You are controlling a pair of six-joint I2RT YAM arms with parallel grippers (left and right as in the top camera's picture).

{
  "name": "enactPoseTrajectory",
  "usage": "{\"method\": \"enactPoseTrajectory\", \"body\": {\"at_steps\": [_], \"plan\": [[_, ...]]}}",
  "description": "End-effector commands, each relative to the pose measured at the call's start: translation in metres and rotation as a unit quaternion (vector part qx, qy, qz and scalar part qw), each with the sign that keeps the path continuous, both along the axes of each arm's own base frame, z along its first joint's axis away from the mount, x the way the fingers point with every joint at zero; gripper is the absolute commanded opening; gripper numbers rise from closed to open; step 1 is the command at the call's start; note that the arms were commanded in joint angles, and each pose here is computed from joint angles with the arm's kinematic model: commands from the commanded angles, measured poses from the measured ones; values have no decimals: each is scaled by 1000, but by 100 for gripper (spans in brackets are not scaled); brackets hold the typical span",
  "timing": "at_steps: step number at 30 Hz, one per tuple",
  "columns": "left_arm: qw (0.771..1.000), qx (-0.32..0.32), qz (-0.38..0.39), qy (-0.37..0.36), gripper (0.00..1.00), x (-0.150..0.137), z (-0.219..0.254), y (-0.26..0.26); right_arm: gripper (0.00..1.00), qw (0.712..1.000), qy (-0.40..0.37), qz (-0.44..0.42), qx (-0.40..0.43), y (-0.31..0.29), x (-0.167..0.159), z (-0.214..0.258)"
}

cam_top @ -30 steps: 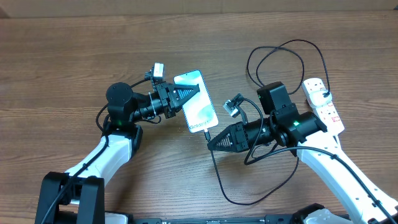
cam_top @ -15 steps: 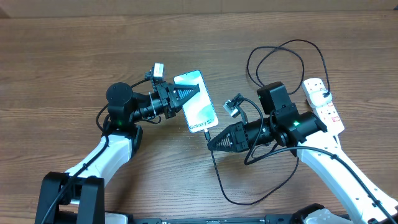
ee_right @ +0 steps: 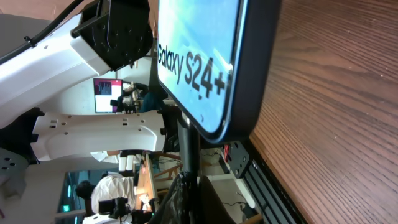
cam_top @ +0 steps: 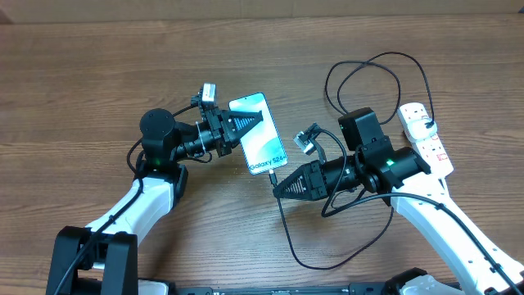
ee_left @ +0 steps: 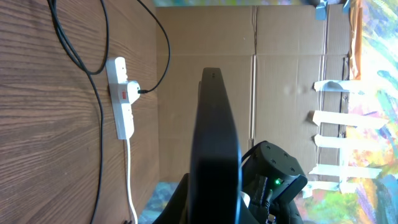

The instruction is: Plug charger to phone and switch on socket

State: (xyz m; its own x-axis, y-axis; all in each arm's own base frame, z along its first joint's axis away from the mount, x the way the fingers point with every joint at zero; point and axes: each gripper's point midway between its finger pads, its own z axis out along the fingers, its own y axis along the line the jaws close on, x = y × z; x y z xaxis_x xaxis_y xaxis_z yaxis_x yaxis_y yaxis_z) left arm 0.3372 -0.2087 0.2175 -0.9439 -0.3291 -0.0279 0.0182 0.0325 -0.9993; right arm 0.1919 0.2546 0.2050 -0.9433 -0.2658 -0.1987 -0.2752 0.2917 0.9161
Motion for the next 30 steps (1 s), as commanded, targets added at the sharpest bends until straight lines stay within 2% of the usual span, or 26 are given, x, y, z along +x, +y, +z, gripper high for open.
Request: {"method": "enactPoseTrajectory", "body": {"at_steps": [1, 14, 30], "plan": [[1000, -6, -20, -15, 4, -3, 13, -5, 4, 1000, -4, 1, 3, 1, 1, 1], [999, 1, -33, -38, 4, -8, 13, -13, 4, 1000, -14, -6, 6, 3, 6, 3], [988, 15, -107, -111, 4, -33, 13, -18, 4, 998, -35, -34, -38, -2, 18, -11]]}}
